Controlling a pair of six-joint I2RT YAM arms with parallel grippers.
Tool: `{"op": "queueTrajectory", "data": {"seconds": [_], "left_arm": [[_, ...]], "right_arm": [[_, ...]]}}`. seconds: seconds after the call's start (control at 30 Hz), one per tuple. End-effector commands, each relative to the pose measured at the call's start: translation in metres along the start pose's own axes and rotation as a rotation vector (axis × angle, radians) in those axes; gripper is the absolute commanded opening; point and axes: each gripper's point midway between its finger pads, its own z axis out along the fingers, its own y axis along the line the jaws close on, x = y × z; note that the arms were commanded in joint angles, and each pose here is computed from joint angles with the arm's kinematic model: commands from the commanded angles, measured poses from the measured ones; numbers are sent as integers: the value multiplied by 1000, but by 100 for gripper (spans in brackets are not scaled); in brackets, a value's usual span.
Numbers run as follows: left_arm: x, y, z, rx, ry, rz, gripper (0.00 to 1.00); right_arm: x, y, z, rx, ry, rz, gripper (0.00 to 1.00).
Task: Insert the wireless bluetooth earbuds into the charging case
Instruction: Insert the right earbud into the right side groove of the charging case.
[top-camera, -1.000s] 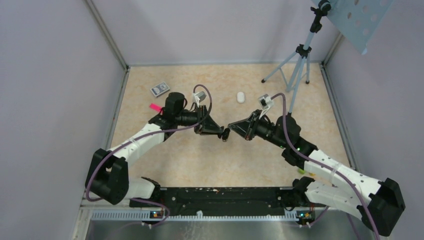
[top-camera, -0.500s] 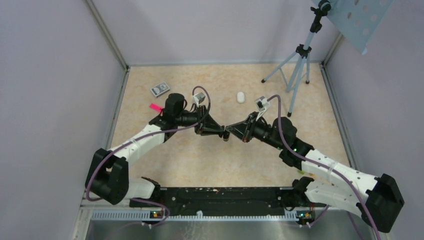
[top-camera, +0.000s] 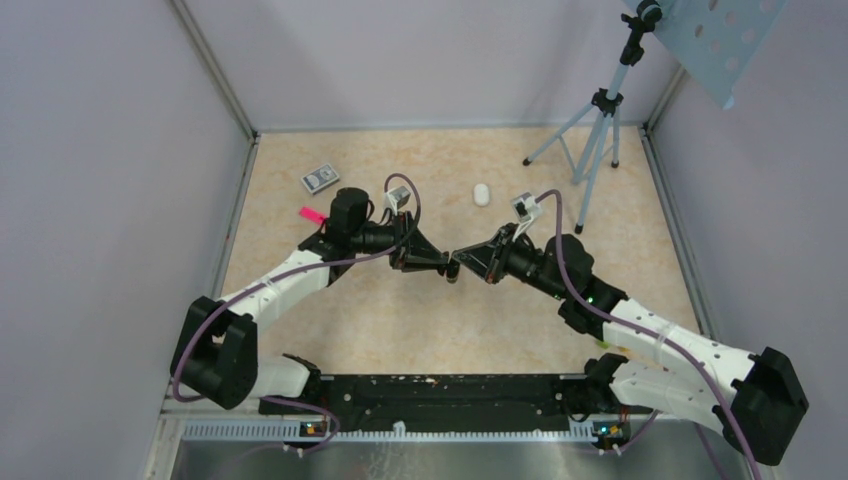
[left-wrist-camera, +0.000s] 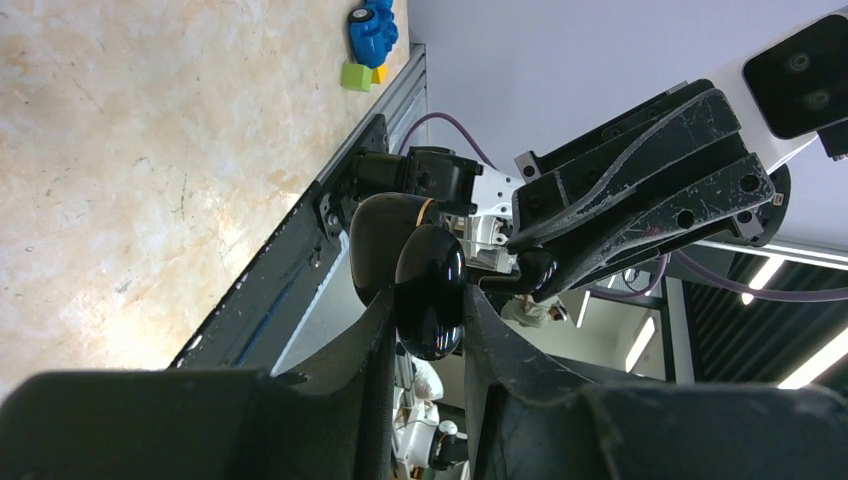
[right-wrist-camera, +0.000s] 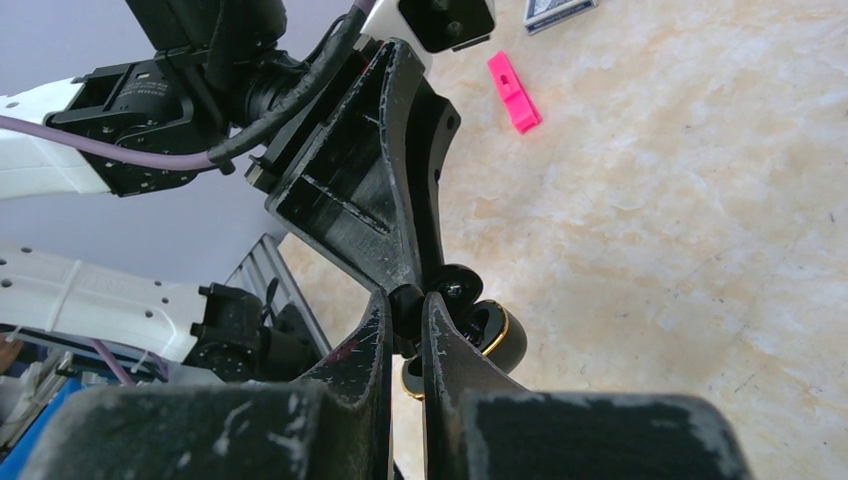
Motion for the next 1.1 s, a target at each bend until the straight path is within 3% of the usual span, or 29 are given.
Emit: {"op": "queueTrajectory", "data": {"seconds": [0.0,0.37,0.73,1.07], "left_arm": [[1,-15,-2,49,3,77,0],[6,-7,-2,45,22,87,0],[8,-6,-3,44,24,96,0],[9,-9,-5,53,17,115,0]], "right_arm": [[-11,10,-1,-60,-37,4,0],[-14,47,-22,-422,37,109,0],[-26,104,-82,-896,100,175,0],[-31,113,-83,-950,148,143,0]]}}
